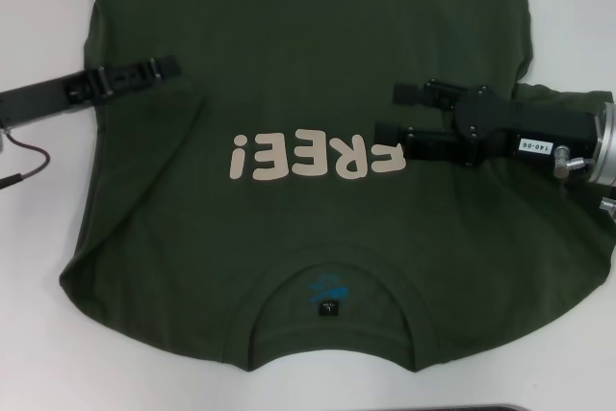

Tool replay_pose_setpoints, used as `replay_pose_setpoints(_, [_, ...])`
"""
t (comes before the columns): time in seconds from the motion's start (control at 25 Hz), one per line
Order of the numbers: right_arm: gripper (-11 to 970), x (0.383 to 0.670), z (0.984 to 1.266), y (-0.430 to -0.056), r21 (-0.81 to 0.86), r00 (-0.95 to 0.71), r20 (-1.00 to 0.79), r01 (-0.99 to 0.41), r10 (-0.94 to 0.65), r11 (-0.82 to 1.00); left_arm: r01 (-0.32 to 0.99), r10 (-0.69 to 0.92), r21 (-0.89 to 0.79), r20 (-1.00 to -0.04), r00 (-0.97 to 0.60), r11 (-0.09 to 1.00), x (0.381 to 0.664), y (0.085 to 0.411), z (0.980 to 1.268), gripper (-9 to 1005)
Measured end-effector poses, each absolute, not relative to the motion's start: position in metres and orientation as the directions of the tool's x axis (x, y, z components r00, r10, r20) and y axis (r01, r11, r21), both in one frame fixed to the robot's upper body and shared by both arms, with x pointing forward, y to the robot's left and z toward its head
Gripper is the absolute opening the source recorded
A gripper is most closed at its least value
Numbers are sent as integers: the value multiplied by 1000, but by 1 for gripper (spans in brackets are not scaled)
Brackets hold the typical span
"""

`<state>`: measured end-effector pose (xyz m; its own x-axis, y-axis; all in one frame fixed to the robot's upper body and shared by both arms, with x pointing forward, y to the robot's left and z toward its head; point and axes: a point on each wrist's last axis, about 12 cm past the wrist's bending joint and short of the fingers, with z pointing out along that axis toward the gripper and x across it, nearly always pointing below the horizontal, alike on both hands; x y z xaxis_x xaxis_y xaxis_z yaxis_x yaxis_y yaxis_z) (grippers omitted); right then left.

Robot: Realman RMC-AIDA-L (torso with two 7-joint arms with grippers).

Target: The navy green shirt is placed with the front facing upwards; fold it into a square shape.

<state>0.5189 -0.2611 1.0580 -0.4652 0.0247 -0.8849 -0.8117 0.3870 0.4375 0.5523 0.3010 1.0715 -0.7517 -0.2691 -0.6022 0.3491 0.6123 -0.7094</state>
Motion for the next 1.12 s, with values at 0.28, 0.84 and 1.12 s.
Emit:
replay_pose_setpoints(0.28, [914, 518, 1059, -261, 444, -469, -883, -812, 29, 380, 393, -234, -635, -677, -698, 665, 548, 314, 1069, 798])
replay_pose_setpoints(0.84, [914, 519, 1060, -262, 443, -466, -884, -811, 35, 382, 358, -179, -563, -685, -706, 745, 530, 329, 1050, 783])
replay_pose_setpoints(1.12, [915, 519, 1059, -262, 443, -467, -884, -811, 34, 382, 361, -140, -548, -671, -728, 754, 529, 326, 1045, 782])
